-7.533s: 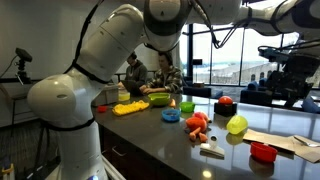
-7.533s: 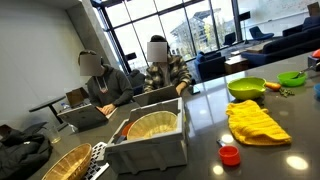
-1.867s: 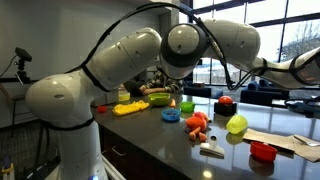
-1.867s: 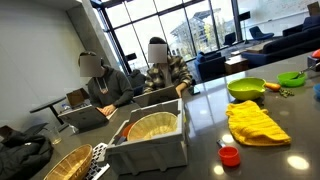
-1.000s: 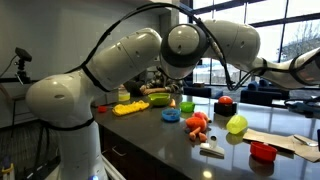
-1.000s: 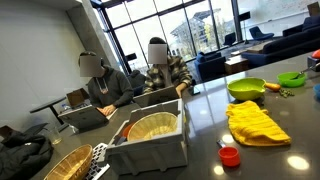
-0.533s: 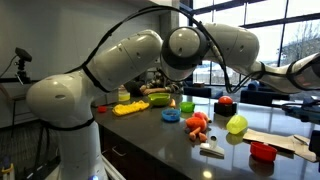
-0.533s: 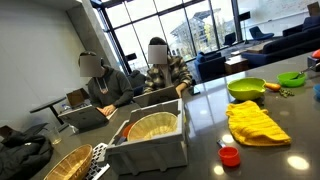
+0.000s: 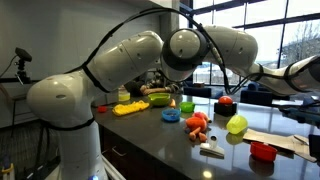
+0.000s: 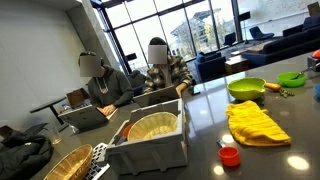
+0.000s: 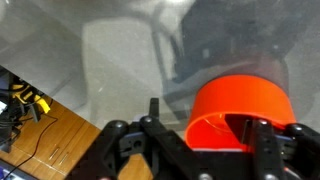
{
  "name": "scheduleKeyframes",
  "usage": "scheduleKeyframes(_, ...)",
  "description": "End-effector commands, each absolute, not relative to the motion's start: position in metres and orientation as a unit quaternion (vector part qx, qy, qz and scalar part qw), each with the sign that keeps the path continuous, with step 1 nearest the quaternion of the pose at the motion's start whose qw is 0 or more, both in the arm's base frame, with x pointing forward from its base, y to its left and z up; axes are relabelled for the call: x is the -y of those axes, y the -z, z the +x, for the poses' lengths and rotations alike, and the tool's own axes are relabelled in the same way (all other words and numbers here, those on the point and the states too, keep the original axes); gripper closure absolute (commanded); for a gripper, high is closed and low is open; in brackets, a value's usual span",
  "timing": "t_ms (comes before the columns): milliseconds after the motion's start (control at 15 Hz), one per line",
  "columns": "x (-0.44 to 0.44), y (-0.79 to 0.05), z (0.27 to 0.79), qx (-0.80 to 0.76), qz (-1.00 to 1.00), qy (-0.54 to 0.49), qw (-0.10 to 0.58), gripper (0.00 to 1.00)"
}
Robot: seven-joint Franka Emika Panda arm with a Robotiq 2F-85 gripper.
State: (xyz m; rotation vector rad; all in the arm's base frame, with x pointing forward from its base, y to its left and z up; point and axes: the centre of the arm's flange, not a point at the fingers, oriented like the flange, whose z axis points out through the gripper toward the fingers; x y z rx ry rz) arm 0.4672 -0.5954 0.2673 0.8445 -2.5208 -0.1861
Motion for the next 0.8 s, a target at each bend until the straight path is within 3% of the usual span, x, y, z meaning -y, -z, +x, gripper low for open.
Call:
scheduleKeyframes(0, 0.594, -0.276, 0.467, 0.919, 0.308, 0.066, 0.237, 0.63)
scheduleKeyframes(333, 0.596, -0.304, 0.474, 0.921, 0.316, 0.042, 0.224, 0.99)
scheduleKeyframes(733, 0.573, -0.378, 0.493, 0.900, 0.397, 0.010, 0.178, 0.99)
